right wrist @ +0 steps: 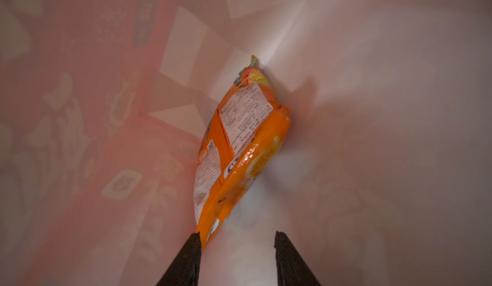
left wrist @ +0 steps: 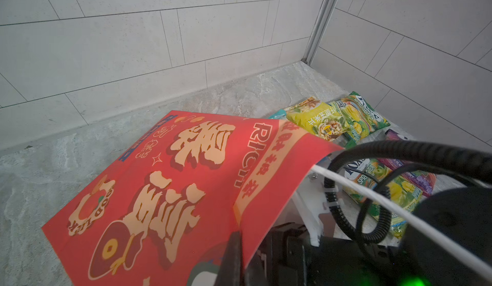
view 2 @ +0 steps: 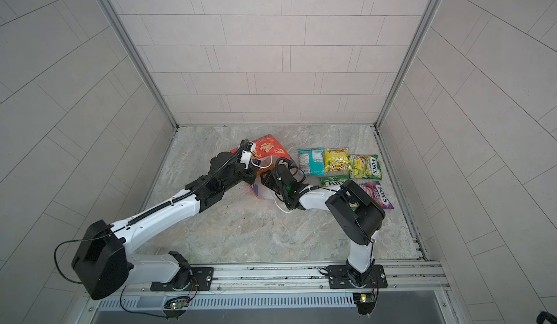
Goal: Take the snacks out of the paper bag
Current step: Pick up the snack from the paper bag.
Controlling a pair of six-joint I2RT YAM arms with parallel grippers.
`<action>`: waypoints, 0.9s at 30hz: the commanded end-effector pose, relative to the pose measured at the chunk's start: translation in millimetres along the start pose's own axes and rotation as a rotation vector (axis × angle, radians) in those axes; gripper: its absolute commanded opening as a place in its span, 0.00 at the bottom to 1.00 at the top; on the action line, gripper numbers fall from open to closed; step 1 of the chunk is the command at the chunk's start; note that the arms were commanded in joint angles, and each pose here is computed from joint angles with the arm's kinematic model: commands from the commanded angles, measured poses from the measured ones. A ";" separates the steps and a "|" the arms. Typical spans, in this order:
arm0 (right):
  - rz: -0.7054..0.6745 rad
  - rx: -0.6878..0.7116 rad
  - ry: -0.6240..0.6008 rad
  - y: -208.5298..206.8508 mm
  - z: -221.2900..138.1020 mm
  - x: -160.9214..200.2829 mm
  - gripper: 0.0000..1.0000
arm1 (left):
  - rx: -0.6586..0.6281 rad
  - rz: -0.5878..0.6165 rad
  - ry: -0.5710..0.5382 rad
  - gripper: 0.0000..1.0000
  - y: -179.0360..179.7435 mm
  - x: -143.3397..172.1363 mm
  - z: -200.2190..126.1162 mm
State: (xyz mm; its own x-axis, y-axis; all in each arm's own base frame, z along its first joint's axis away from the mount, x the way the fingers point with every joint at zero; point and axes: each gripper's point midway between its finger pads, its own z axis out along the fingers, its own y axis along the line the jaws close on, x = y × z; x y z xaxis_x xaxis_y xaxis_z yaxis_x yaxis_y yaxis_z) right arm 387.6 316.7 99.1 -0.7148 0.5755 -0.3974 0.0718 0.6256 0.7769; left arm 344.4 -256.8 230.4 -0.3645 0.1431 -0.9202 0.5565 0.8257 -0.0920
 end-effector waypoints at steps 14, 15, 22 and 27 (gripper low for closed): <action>0.218 -0.026 -0.024 -3.2 44.0 -7.2 0.32 | 0.100 0.004 -0.018 0.00 -17.1 -2.4 0.0; 0.221 -0.034 -0.026 -2.4 43.8 -7.2 0.27 | 0.096 0.005 -0.020 0.00 -16.5 -2.8 -0.7; 0.212 -0.045 -0.034 2.4 30.3 -10.6 0.00 | 0.020 0.007 -0.012 0.00 -2.6 2.4 -0.7; 0.210 -0.055 -0.030 7.2 18.7 -11.8 0.00 | -0.003 0.005 -0.004 0.00 1.7 4.4 0.9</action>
State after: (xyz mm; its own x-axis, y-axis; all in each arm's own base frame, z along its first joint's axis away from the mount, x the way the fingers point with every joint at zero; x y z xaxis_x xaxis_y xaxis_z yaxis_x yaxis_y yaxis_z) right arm 411.2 330.7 80.0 -0.6844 0.6849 -0.2501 0.1799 0.4910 0.8524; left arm 342.1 -258.8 220.7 -0.3784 0.1546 -0.9126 0.5704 0.8154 -0.0984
